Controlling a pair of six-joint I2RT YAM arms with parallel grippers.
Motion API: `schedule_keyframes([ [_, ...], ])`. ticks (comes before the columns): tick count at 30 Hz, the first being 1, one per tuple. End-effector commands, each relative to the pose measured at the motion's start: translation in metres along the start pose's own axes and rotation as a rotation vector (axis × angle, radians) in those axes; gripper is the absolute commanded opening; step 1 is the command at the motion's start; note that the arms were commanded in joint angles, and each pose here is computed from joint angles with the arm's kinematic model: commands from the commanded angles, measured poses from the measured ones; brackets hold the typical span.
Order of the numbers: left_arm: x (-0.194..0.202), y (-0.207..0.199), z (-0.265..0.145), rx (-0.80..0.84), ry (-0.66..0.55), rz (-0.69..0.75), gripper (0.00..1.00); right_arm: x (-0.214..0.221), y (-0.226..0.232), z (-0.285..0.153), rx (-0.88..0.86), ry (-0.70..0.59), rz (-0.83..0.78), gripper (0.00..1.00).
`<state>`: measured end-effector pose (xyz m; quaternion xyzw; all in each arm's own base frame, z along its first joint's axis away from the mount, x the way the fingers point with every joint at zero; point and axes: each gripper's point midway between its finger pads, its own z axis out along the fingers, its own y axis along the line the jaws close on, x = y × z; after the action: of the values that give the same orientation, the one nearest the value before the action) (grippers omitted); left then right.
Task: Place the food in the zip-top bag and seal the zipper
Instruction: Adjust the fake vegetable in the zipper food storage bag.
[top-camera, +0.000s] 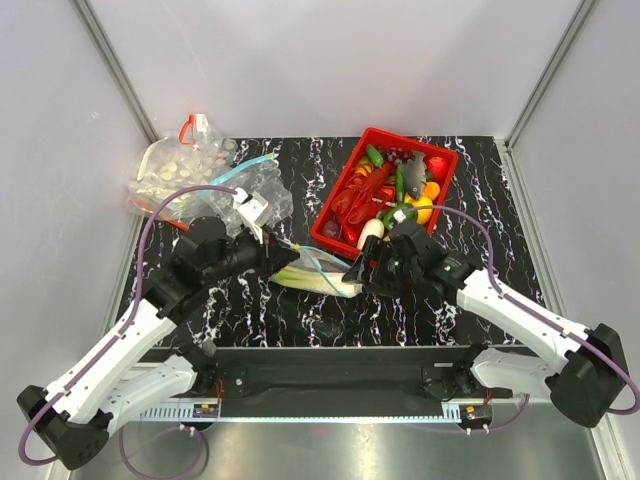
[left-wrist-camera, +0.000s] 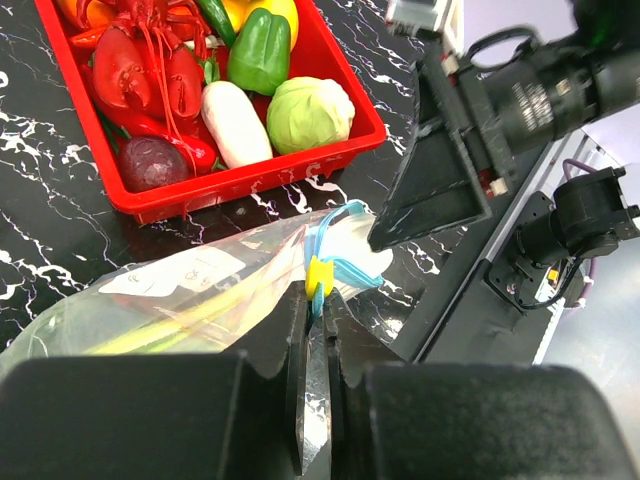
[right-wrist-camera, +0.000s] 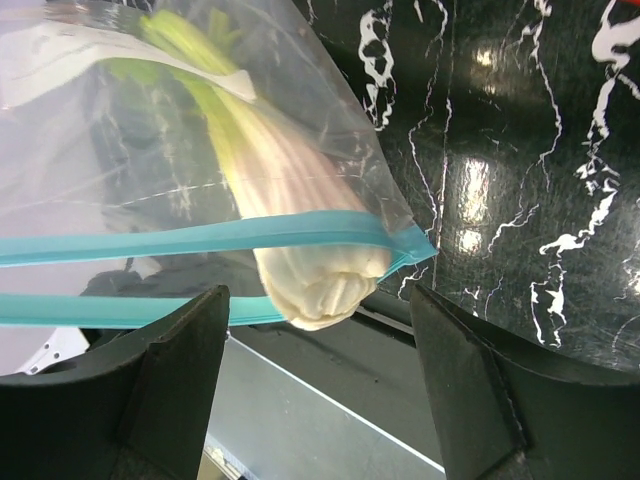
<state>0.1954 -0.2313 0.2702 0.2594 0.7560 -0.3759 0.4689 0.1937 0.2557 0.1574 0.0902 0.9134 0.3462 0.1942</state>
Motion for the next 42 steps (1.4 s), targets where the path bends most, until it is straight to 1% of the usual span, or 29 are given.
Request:
schedule_keyframes([
  [1, -0.034, -0.015, -0.005, 0.049, -0.096, 0.026, 0.00, 0.001, 0.013, 0.009, -0.057, -0.015, 0.028, 0.79],
  [3, -0.034, -0.015, -0.005, 0.049, -0.096, 0.026, 0.00, 0.008, 0.014, 0.016, -0.056, 0.003, 0.033, 0.79],
  [7, -0.033, -0.016, -0.005, 0.057, -0.095, 0.023, 0.00, 0.005, 0.021, 0.021, -0.081, -0.018, 0.037, 0.77],
  [12, -0.030, -0.015, -0.005, 0.056, -0.085, 0.030, 0.00, -0.009, 0.025, 0.017, -0.062, -0.079, 0.007, 0.70],
  [15, -0.031, -0.015, -0.006, 0.055, -0.089, 0.033, 0.00, -0.015, 0.022, 0.015, -0.028, -0.102, -0.018, 0.69],
  [19, -0.033, -0.016, -0.007, 0.061, -0.093, 0.035, 0.00, -0.018, 0.022, 0.019, -0.028, -0.116, -0.024, 0.69],
  [23, -0.034, -0.018, -0.008, 0.068, -0.092, 0.038, 0.00, -0.029, 0.013, 0.028, 0.002, -0.174, -0.047, 0.70],
  [25, -0.034, -0.019, -0.008, 0.072, -0.094, 0.041, 0.00, -0.031, 0.013, 0.033, -0.006, -0.194, -0.064, 0.69],
  [27, -0.033, -0.019, -0.008, 0.075, -0.092, 0.040, 0.00, -0.035, 0.006, 0.039, 0.028, -0.213, -0.084, 0.69],
  [29, -0.032, -0.020, -0.008, 0.078, -0.088, 0.039, 0.00, -0.040, 0.003, 0.042, 0.036, -0.244, -0.099, 0.67],
  [31, -0.033, -0.020, -0.009, 0.078, -0.093, 0.040, 0.00, -0.040, 0.009, 0.042, 0.002, -0.251, -0.100, 0.64],
  [34, -0.032, -0.019, -0.008, 0.077, -0.090, 0.038, 0.00, -0.038, 0.020, 0.043, -0.050, -0.233, -0.091, 0.59],
  [35, -0.032, -0.020, -0.007, 0.079, -0.091, 0.039, 0.00, -0.037, 0.022, 0.042, -0.061, -0.231, -0.085, 0.51],
  [37, -0.032, -0.020, -0.007, 0.084, -0.091, 0.038, 0.00, -0.038, 0.030, 0.040, -0.100, -0.239, -0.079, 0.45],
  [40, -0.031, -0.021, -0.008, 0.086, -0.091, 0.045, 0.00, -0.042, 0.044, 0.024, -0.167, -0.266, -0.075, 0.35],
  [41, -0.030, -0.020, -0.009, 0.081, -0.088, 0.045, 0.00, -0.043, 0.048, 0.019, -0.179, -0.273, -0.081, 0.32],
  [42, -0.031, -0.020, -0.010, 0.082, -0.091, 0.048, 0.00, -0.043, 0.049, 0.016, -0.176, -0.268, -0.086, 0.28],
])
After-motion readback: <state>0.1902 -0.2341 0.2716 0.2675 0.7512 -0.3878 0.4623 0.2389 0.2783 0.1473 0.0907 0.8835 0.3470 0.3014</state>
